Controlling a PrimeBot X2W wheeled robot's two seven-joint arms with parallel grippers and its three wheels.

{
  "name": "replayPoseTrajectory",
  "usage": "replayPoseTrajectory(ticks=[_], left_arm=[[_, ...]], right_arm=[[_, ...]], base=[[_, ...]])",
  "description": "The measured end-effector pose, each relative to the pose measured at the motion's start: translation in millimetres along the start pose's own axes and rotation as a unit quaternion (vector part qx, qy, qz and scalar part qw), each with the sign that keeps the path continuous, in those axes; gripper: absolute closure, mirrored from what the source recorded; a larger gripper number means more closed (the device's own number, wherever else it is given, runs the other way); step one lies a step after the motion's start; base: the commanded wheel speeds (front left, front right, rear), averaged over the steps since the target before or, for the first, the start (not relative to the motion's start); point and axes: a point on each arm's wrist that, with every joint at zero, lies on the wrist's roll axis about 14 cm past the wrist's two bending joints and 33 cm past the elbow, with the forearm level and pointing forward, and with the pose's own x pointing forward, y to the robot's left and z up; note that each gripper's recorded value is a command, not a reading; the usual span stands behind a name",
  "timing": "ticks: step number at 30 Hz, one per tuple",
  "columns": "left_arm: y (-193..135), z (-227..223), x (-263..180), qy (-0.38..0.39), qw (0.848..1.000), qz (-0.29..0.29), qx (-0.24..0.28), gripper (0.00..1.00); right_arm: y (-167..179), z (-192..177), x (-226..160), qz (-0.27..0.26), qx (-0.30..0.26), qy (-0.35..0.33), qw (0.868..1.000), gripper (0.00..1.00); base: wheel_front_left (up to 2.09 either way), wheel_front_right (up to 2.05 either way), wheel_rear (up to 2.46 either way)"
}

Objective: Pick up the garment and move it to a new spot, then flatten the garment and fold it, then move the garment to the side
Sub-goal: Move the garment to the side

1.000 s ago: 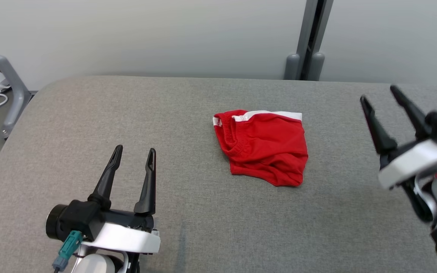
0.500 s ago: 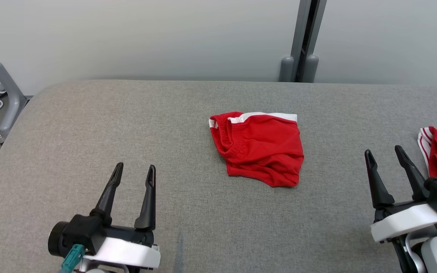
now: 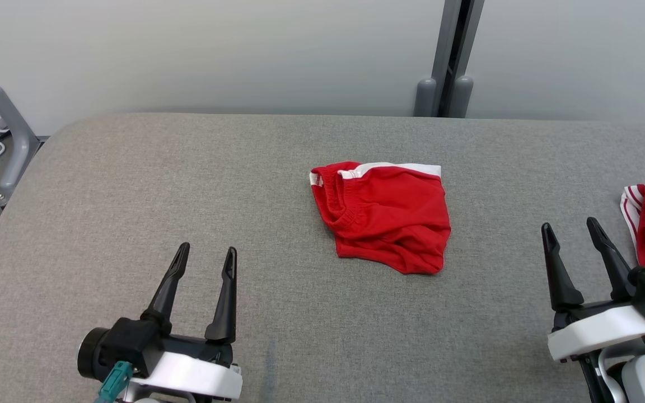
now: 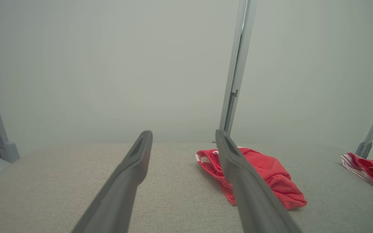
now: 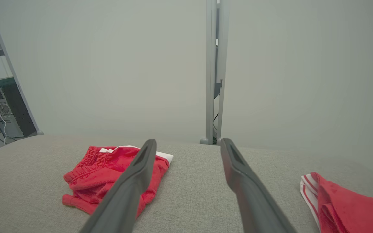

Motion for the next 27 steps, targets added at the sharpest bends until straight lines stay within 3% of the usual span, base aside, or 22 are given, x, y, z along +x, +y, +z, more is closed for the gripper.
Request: replayPoseTrajectory(ticks=[27], left_arm=[[1.9, -1.1, 0.3, 0.002, 1.0, 0.002, 0.005, 0.0]], right_arm=[[1.5, -8.3, 0.5, -0.006, 0.018, 0.012, 1.0, 0.0]], base=[[0.0, 0.0, 0.0]])
